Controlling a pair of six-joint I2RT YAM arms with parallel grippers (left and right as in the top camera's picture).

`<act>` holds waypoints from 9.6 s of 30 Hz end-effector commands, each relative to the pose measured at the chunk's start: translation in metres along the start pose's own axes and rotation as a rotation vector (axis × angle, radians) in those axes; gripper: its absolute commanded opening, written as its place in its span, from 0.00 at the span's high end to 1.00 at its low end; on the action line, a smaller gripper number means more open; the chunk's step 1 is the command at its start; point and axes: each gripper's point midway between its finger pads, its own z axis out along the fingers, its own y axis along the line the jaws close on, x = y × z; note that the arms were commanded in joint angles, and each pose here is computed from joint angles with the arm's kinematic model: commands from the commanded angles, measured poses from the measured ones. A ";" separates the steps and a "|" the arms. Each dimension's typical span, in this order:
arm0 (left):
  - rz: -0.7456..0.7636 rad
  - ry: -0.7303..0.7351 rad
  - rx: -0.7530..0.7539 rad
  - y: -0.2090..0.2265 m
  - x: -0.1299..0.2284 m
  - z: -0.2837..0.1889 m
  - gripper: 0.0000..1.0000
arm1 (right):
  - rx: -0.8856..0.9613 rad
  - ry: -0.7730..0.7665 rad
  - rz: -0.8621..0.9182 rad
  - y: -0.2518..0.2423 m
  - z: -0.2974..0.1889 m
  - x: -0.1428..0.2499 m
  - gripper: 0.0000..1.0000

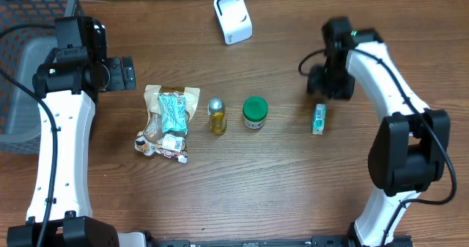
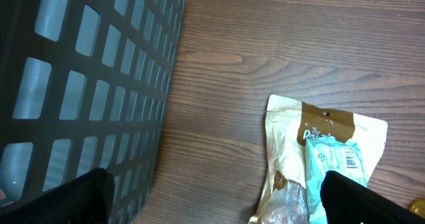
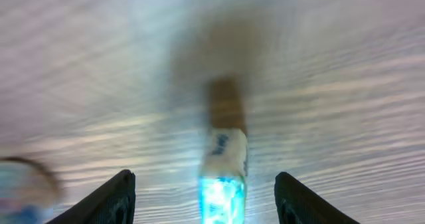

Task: Scan the item barcode
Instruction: 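Open the right gripper and raise it away from the pack, then move the right gripper left over the green-lidded jar, then lower the right gripper around the jar and close on it, then lift the green jar slightly with the right gripper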

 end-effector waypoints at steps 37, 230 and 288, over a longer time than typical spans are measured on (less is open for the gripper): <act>0.012 -0.040 -0.006 0.003 -0.010 -0.011 0.00 | -0.175 -0.079 -0.014 0.032 -0.054 -0.016 0.00; 0.012 -0.040 -0.006 0.003 -0.010 -0.011 0.00 | 0.000 0.043 0.353 0.153 0.023 0.085 0.10; 0.013 -0.040 -0.006 0.003 -0.010 -0.011 0.00 | 0.020 -0.025 -0.285 0.112 0.028 0.039 0.43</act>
